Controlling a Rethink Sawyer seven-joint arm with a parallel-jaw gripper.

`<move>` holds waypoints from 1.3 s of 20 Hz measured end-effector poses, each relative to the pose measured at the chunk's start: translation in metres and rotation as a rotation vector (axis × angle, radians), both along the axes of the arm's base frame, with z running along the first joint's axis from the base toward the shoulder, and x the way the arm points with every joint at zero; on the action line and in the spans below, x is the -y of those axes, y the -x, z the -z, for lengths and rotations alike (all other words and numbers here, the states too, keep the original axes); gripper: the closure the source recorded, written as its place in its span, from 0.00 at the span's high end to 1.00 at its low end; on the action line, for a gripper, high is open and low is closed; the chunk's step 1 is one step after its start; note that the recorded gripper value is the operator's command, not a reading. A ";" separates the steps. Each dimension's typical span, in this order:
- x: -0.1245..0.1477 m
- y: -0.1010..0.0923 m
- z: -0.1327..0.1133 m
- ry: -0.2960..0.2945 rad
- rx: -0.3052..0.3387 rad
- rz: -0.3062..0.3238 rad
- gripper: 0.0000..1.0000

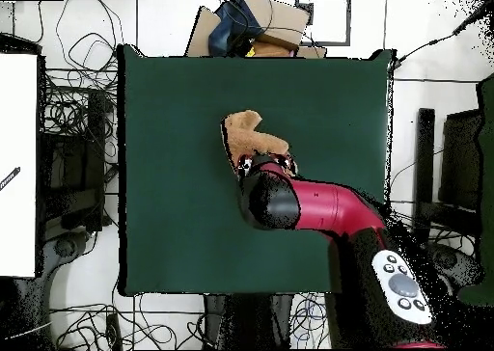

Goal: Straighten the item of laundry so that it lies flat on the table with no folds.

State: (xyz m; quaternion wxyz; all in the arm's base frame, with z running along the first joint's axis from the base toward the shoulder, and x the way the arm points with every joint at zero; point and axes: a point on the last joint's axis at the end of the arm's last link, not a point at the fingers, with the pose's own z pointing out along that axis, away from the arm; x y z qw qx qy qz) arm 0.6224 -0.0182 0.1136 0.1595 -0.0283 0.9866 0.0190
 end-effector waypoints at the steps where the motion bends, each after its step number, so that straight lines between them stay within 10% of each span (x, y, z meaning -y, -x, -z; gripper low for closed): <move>1: -0.002 0.000 -0.001 -0.001 0.000 -0.001 1.00; 26: -0.023 0.005 -0.011 0.000 -0.008 0.011 1.00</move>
